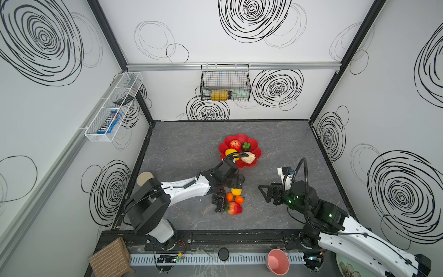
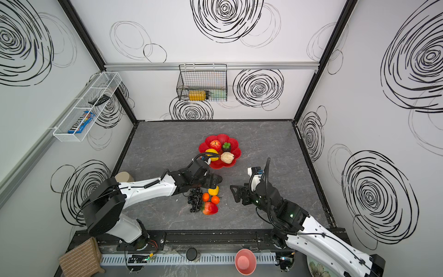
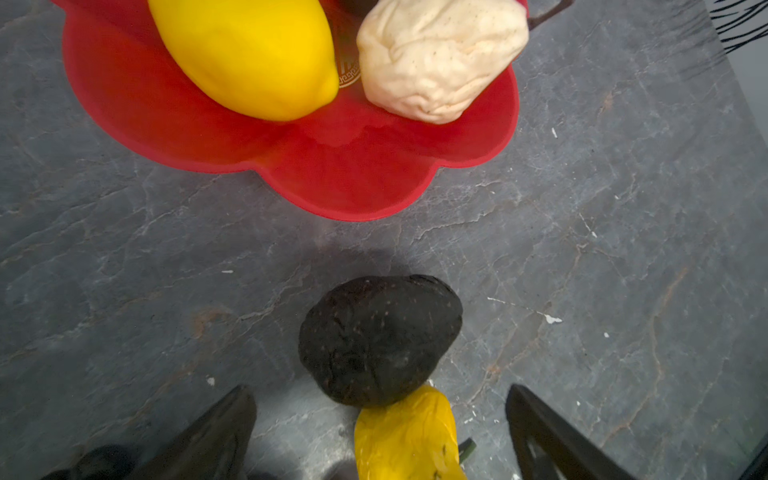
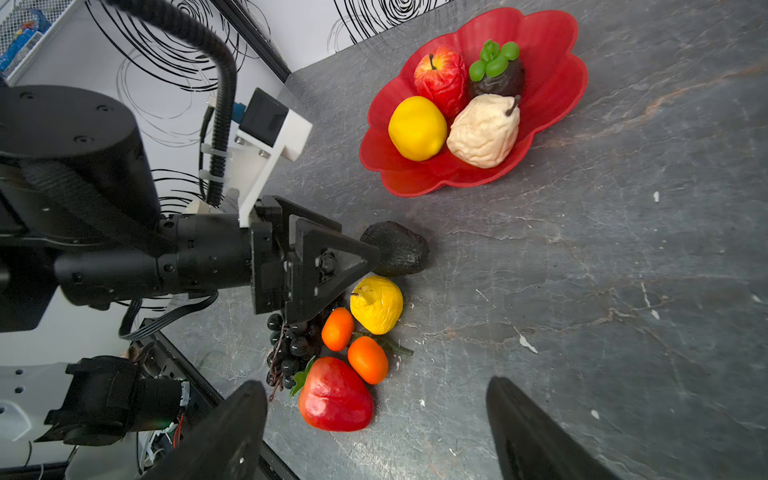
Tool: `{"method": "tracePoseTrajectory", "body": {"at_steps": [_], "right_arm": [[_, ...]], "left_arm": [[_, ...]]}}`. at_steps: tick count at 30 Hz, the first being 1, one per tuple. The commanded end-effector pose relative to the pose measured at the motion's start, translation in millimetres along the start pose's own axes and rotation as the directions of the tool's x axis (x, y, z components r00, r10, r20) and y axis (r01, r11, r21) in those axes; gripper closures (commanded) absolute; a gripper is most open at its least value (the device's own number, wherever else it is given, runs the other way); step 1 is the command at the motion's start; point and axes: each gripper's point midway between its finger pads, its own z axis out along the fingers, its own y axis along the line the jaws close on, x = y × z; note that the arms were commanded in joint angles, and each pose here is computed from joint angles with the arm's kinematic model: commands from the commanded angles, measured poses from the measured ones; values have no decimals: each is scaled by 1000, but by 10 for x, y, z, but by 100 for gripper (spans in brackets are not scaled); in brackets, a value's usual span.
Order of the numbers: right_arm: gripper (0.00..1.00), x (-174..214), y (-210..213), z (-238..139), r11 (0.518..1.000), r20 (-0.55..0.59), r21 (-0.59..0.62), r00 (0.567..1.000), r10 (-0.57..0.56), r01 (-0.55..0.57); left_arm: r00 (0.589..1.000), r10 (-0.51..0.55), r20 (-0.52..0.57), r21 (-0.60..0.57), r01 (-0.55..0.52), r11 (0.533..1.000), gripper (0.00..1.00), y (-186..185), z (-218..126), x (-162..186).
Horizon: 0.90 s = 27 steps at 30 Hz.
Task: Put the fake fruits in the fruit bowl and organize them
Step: 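Lower the left gripper onto the dark avocado and close it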
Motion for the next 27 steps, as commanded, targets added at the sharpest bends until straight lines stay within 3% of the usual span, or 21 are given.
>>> {"method": "tracePoseTrajectory", "body": {"at_steps": [1, 27], "right_arm": [[13, 16, -1, 3, 1000, 6, -11, 1000, 11, -11], [12, 58, 6, 46, 1000, -11, -17, 1000, 0, 0]], "left_arm": [[1000, 2, 14, 21, -2, 1000, 4, -77, 68, -123], [999, -36, -26, -4, 36, 999, 17, 60, 365, -46]]}}
